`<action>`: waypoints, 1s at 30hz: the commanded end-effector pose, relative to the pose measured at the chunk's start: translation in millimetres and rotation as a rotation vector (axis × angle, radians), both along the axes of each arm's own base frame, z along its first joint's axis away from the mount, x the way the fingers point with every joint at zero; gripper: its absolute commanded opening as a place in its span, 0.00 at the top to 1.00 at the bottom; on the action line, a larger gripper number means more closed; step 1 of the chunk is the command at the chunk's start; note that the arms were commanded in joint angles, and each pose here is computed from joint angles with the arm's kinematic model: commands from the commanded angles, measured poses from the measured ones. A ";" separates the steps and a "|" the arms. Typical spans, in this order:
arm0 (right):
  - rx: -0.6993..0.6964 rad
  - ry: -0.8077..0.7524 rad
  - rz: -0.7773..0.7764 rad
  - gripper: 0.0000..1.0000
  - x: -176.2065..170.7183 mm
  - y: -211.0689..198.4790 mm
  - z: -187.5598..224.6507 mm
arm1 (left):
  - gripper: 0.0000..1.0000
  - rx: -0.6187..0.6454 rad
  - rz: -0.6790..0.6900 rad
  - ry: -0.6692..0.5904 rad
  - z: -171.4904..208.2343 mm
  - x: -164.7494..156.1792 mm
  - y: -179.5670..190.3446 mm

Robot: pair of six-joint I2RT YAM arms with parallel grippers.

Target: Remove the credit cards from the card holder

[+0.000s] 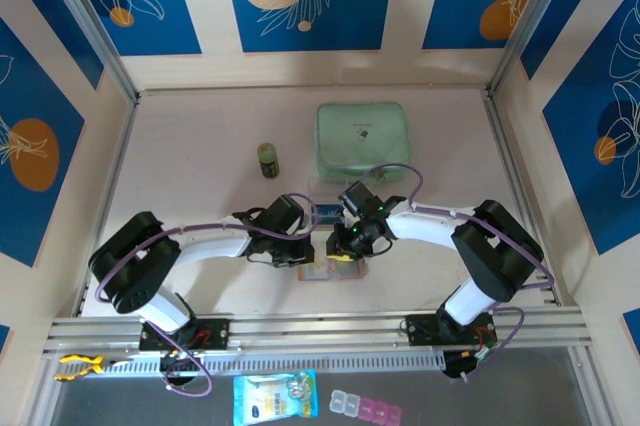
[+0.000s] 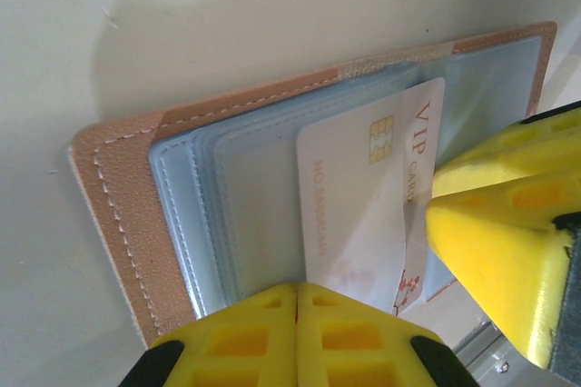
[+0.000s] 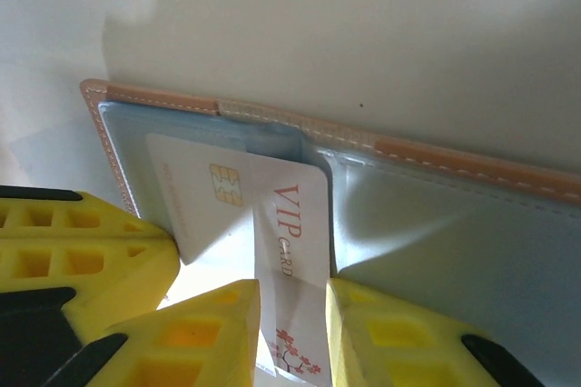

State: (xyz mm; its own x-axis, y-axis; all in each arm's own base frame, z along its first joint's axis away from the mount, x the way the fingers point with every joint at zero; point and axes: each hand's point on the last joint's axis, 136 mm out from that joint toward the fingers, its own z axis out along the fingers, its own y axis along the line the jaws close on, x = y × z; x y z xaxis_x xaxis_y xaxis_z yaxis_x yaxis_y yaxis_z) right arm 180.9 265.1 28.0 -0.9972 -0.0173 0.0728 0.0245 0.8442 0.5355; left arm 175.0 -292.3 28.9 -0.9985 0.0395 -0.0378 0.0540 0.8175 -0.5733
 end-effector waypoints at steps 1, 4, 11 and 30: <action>0.022 0.031 0.023 0.74 -7.8 -0.3 -5.9 | 0.94 0.075 0.005 0.037 -13.4 -5.1 13.1; 0.018 0.040 0.018 0.74 -8.7 -2.1 -8.4 | 0.94 0.076 0.005 0.037 -13.0 -4.8 12.9; 0.042 0.011 0.012 0.74 -7.3 -5.0 -2.9 | 0.94 0.087 0.009 0.040 -13.7 -4.5 14.4; 0.228 0.010 0.018 0.81 -7.0 6.3 6.8 | 0.94 0.100 0.011 0.046 -13.8 -4.2 15.0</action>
State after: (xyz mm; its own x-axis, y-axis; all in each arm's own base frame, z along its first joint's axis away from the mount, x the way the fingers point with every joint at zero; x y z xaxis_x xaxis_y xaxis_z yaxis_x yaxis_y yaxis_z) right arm 176.2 266.3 24.2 -0.9960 -0.0302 0.0843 0.0343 0.7409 0.6707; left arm 174.7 -291.8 28.9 -0.9989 0.0396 -0.0237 0.0461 0.8267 -0.5608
